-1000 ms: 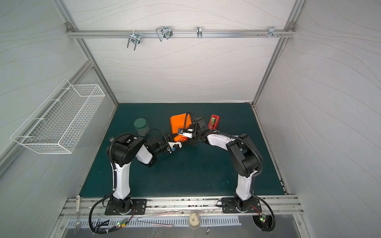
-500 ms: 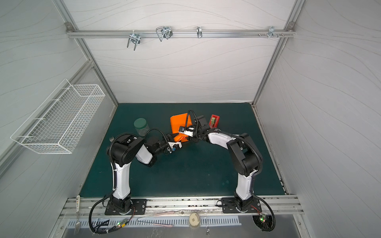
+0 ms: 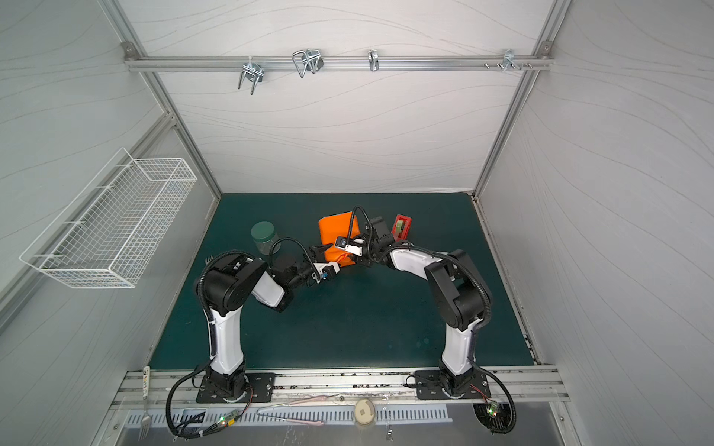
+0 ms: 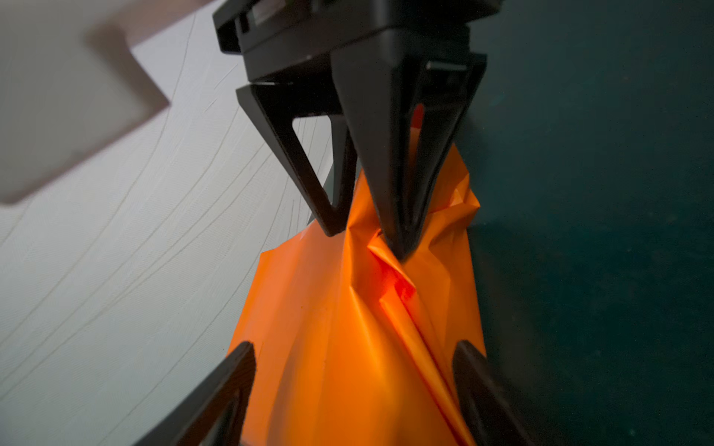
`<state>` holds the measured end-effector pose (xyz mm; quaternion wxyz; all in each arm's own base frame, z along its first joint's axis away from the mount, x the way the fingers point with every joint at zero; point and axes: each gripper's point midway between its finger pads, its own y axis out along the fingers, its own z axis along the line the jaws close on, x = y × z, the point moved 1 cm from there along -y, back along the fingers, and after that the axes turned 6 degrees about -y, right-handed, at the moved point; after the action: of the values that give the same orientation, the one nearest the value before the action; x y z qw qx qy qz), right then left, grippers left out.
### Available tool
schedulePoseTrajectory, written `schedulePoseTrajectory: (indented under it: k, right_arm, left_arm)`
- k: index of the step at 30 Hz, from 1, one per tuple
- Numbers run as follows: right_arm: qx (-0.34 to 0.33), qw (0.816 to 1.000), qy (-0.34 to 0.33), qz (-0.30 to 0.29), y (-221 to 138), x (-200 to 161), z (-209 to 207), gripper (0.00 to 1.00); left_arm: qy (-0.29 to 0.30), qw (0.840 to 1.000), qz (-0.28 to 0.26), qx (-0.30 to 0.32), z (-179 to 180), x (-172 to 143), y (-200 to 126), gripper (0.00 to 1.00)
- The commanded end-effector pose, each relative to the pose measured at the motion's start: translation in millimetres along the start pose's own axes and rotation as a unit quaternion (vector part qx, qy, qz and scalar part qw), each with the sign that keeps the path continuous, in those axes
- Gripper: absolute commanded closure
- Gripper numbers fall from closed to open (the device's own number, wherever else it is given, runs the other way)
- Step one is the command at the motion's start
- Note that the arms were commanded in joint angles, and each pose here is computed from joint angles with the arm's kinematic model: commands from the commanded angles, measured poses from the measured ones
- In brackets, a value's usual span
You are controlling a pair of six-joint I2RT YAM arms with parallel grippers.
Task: Wrap a gift box in wrapping paper
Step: Fifth fold the wrapping paper around the gift box.
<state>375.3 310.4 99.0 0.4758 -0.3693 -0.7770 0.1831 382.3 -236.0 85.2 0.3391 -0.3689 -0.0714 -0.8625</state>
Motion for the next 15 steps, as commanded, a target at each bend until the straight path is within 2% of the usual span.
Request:
schedulePoseTrajectory:
  k: [1,8,12,15]
  right_arm:
    - [0.06,0.997,0.027,0.041,11,-32,36,0.56]
    - [0.06,0.997,0.022,0.037,11,-30,37,0.57]
    - [0.063,0.997,0.015,0.038,12,-30,41,0.57]
    - [0.062,0.997,0.011,0.038,12,-29,41,0.57]
  left_arm:
    - [-0.012,1.0,-0.022,0.014,13,12,-3,0.12]
    - [-0.014,1.0,-0.018,0.018,16,6,0,0.1]
    - [-0.009,1.0,-0.006,0.024,18,-4,4,0.21]
    - [0.004,1.0,0.0,0.015,10,-11,4,0.24]
